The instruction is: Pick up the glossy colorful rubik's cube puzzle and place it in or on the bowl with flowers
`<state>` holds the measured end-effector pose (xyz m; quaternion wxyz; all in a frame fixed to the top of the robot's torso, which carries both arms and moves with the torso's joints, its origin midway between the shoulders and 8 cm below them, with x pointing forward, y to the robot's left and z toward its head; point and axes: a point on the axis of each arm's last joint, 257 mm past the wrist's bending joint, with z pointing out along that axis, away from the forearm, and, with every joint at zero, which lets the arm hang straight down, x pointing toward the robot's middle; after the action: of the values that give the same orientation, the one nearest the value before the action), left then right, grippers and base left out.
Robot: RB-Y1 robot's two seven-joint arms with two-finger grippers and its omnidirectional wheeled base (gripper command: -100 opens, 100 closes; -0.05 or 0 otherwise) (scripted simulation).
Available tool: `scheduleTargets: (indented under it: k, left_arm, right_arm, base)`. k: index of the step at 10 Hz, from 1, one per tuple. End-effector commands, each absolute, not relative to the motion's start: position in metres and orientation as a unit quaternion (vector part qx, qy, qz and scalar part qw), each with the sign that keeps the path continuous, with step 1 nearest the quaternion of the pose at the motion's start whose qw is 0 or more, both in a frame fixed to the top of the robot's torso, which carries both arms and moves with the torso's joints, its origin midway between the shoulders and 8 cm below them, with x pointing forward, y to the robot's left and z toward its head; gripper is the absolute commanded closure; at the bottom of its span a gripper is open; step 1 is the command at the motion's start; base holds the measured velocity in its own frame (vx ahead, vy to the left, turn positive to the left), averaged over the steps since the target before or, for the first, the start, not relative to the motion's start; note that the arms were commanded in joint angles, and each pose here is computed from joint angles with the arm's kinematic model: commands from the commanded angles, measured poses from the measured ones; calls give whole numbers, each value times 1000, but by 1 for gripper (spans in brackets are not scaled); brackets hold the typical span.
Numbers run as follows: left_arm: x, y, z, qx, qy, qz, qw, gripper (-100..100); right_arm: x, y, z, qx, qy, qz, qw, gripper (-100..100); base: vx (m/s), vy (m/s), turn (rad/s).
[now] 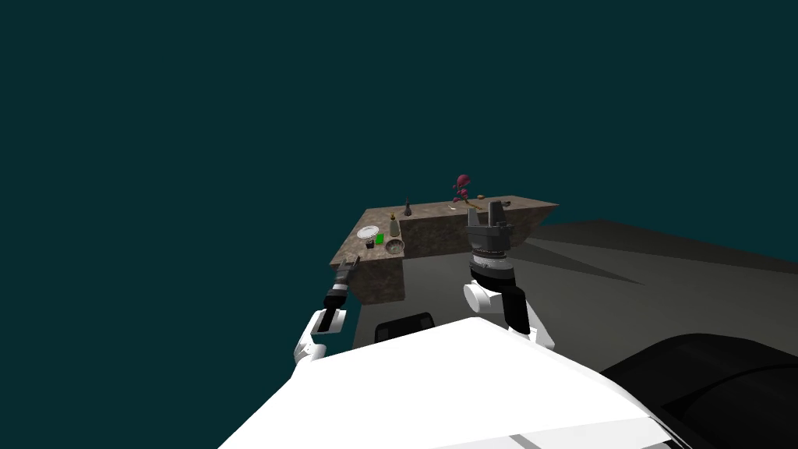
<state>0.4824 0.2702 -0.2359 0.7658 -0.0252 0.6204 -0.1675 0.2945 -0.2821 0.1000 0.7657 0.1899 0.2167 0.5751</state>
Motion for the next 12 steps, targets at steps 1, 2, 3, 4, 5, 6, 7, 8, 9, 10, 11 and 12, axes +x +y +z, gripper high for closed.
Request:
scheduleTargets:
  k: [1, 2, 3, 4, 5, 6, 7, 8, 9, 10, 11, 12]
  left_arm:
    - [487, 271, -254, -20, 639, -146, 755, -100]
    - [490, 271, -265, -18, 649, -135, 749, -100]
    - [493, 270, -275, -17, 658, -126, 742, -100]
    - [496, 268, -285, -16, 667, -118, 736, -100]
    - [498, 265, -293, -17, 674, -112, 730, -100]
    - [501, 261, -301, -18, 681, -107, 724, -100]
    - [503, 256, -308, -21, 687, -104, 719, -100]
    - [505, 249, -314, -24, 692, -103, 714, -100]
    - [507, 242, -319, -28, 696, -104, 710, -100]
    - [509, 233, -322, -33, 699, -107, 707, -100]
    - [511, 224, -325, -39, 700, -111, 704, -100]
    - [513, 215, -326, -45, 701, -116, 702, -100]
  right_arm:
    - [294, -282, 100, 190, 217, 575, 766, 0]
    - [294, -282, 100, 190, 217, 575, 766, 0]
    - [294, -282, 100, 190, 217, 575, 766, 0]
    - [294, -282, 100, 190, 217, 575, 766, 0]
    - [294, -282, 100, 190, 217, 575, 766, 0]
    - [294, -282, 100, 190, 217, 575, 766, 0]
    - [294, -282, 100, 190, 217, 575, 766, 0]
    - [294, -282, 100, 190, 217, 575, 766, 0]
    - [294, -282, 100, 190, 217, 575, 766, 0]
    - [294, -282, 100, 190, 217, 575, 766, 0]
    - [294, -282, 100, 190, 217, 575, 766, 0]
    - [294, -282, 100, 190, 217, 575, 766, 0]
  base:
    - [70, -20, 35]
    - [95, -35, 30]
    - [104, -44, 28]
    - [104, -22, 39]
    - [110, -8, 22]
    - [116, -6, 28]
    - [115, -7, 23]
    - [127, -6, 15]
    - [135, -16, 14]
    - [142, -12, 12]
    - [145, 4, 8]
    - [157, 20, 3]
